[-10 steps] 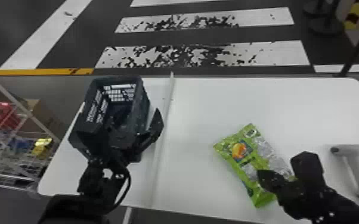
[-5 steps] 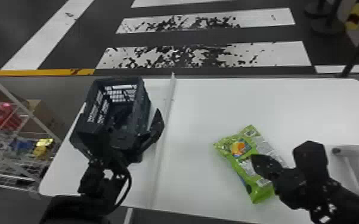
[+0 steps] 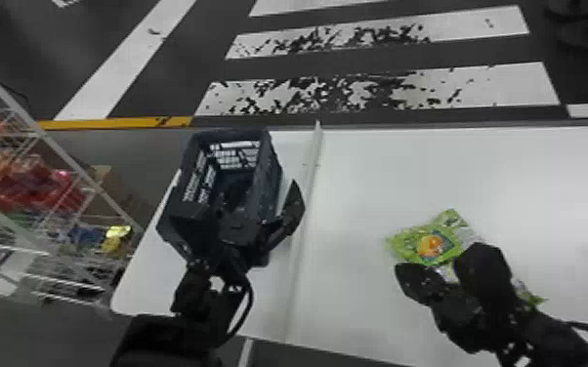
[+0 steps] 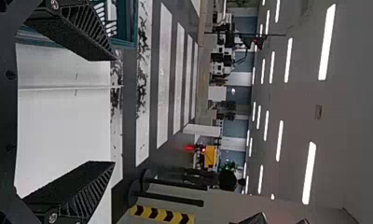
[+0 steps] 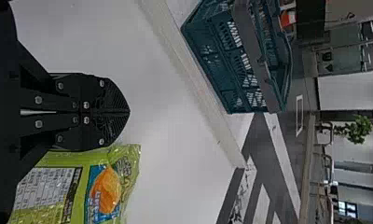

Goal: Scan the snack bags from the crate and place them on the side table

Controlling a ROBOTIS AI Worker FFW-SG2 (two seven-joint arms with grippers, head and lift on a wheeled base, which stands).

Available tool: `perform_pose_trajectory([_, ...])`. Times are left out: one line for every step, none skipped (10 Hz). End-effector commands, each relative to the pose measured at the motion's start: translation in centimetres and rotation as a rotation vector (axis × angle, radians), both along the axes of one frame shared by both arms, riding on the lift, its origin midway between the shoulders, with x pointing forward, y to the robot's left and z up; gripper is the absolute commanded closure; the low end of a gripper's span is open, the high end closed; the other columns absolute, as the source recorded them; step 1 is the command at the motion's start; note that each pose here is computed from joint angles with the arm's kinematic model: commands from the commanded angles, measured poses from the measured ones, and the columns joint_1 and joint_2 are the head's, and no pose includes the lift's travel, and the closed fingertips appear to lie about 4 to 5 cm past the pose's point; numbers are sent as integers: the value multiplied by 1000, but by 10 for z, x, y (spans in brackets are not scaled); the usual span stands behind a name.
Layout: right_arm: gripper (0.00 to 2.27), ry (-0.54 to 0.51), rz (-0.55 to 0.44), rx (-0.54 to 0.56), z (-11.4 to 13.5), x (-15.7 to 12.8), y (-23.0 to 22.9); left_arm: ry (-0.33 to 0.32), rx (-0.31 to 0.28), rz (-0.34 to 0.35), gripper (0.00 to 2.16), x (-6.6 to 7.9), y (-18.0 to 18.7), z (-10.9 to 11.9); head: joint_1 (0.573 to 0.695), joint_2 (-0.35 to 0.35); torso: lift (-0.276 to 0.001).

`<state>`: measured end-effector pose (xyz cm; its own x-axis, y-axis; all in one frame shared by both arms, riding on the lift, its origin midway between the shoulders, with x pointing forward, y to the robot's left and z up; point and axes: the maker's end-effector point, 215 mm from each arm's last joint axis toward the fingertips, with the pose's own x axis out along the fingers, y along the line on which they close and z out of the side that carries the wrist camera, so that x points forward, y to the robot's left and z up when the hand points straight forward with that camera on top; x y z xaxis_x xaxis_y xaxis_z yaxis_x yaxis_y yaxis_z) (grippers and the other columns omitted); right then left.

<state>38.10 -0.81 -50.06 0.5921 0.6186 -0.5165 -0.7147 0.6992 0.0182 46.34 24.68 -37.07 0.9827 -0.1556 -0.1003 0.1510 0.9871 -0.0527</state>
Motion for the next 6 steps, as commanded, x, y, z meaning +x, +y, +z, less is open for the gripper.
perform_pose_trajectory([2263, -13, 37, -25, -12, 5, 13, 0, -1, 0, 80, 0, 0, 0, 695, 306, -50])
perform_pose_trajectory([2263, -27, 52, -42, -17, 10, 20, 0, 0, 0, 80, 1, 0, 0, 695, 319, -50])
perform_pose_trajectory([2263, -34, 59, -75, -25, 15, 21, 1, 0, 0, 80, 1, 0, 0, 695, 323, -50])
perform_pose_trajectory([2263, -43, 56, -120, -34, 22, 16, 1, 0, 0, 80, 1, 0, 0, 695, 328, -50])
perform_pose_trajectory([2263, -62, 52, -170, -40, 30, 10, 1, 1, -1, 80, 1, 0, 0, 695, 325, -50])
perform_pose_trajectory([2263, -79, 38, -218, -47, 39, -1, 3, 1, -1, 80, 2, 0, 0, 695, 320, -50])
